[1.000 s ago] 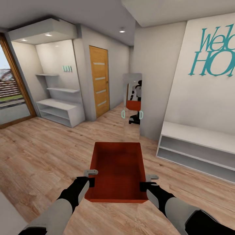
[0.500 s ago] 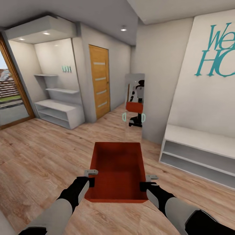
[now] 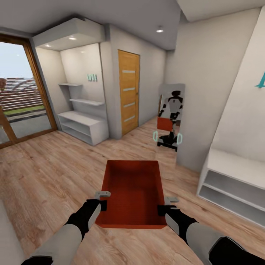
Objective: Move the two storage containers from the living room to the garage. In the garage, place one container on the floor and stack the other container on top of it (either order is fine).
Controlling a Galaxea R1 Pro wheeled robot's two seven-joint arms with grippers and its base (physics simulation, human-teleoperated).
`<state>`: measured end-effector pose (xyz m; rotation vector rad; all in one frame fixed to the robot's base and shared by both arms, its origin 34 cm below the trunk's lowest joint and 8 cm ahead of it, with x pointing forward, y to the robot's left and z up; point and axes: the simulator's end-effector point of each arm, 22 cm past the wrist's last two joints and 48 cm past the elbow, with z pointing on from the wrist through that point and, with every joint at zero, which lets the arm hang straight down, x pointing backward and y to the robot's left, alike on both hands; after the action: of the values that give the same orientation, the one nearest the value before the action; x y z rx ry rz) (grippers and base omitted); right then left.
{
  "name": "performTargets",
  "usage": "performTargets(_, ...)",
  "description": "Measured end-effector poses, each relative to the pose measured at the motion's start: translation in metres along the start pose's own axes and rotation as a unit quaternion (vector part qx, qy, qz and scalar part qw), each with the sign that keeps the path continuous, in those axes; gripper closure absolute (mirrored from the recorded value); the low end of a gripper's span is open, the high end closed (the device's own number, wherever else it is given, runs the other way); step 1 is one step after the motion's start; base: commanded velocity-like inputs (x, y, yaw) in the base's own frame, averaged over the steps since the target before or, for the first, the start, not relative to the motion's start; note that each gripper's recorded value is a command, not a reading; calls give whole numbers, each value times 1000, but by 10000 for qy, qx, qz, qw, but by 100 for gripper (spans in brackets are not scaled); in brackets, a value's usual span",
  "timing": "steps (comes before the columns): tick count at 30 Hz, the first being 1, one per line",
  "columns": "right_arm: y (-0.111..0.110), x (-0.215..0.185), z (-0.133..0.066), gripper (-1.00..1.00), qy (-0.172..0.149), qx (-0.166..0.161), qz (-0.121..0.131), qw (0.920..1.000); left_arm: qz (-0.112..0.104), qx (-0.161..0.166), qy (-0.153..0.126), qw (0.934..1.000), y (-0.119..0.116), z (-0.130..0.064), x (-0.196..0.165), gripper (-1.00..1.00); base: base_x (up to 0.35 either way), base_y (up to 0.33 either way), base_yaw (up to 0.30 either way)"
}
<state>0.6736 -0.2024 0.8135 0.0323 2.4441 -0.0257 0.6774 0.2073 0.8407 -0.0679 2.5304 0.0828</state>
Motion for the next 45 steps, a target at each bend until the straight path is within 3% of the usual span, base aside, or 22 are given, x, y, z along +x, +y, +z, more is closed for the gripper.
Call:
performTargets(11, 0, 0, 0, 100, 0, 2, 3, 10000, 4, 1, -1, 10000, 0, 0, 0, 100, 322, 0, 31)
performTargets(21, 0, 0, 0, 100, 4, 3, -4, 10000, 1, 2, 2, 10000, 0, 0, 0, 100, 322, 0, 190)
performTargets(45, -1, 0, 0, 100, 2, 3, 4, 10000, 5, 1, -1, 10000, -1, 0, 0, 100, 322, 0, 4)
